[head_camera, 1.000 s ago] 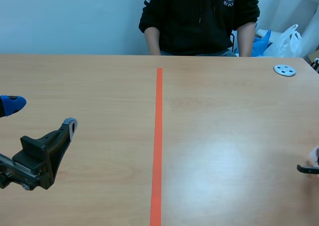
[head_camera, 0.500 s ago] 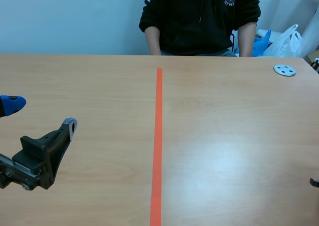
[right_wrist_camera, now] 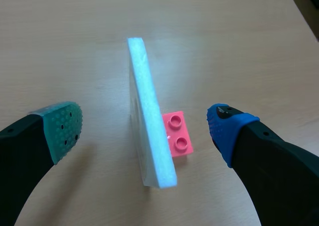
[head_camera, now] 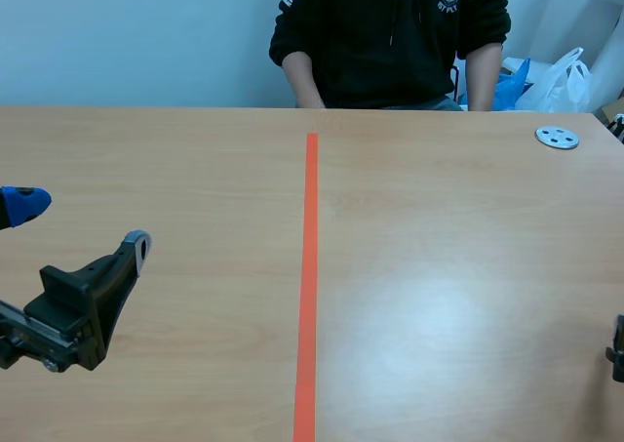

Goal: Sort the leaf by its shape. The table is split by an orange tape line. A compound leaf with several leaflets goes to the left side, a simple leaf with one blade goes to the right side. Return to the home posture when a red brick is placed on the table.

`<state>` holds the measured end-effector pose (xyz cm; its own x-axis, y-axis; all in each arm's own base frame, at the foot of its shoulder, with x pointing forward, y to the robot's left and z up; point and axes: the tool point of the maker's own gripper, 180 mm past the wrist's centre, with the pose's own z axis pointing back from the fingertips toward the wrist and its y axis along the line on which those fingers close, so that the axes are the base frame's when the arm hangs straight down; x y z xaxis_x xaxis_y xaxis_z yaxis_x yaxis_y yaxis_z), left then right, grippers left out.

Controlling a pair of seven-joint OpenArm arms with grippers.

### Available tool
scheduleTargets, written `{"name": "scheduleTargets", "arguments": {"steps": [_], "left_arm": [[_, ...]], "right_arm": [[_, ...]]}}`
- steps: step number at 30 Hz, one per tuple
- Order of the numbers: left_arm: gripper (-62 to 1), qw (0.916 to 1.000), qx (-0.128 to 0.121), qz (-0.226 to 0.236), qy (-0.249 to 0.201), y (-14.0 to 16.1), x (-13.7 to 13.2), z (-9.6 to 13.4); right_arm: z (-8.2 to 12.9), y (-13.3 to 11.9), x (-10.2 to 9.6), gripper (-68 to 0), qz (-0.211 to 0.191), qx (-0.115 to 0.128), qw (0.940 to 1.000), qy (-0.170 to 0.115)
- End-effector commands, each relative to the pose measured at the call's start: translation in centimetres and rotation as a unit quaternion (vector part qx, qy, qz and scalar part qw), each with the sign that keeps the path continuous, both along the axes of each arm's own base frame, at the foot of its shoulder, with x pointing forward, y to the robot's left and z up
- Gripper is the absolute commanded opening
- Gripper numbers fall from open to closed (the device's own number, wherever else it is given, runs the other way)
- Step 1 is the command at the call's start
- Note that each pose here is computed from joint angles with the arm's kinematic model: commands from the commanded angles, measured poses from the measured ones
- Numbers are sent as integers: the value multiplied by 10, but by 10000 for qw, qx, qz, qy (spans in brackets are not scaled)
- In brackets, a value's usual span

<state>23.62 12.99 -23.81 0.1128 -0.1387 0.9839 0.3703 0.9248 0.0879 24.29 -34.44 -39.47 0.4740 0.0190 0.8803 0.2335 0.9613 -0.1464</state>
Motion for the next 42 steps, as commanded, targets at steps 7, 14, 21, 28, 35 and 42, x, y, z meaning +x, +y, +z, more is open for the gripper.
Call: {"name": "scheduleTargets", "arguments": {"steps": [7, 14, 21, 28, 35, 42], "left_arm": [[4, 9999, -79, -18, -122, -3, 1, 7], [4, 9999, -86, -19, -138, -3, 1, 8], [4, 9997, -106, -27, -198, -3, 2, 10], [4, 9996, -123, -38, -258, -3, 3, 13], [4, 9992, -138, -70, -365, -5, 6, 18], [4, 9990, -143, -84, -417, -5, 9, 21]], "right_arm": [[78, -4, 0, -161, 364, -604, 9953, -665], [148, 31, 2, -161, 1247, -974, 9800, -1205], [192, 74, 18, -161, 2189, -838, 9585, -1620], [231, 98, 30, -161, 2611, -873, 9429, -1876], [261, 139, 31, -161, 3121, -986, 9223, -2056], [249, 172, 28, -161, 3470, -604, 9140, -2014]]}}
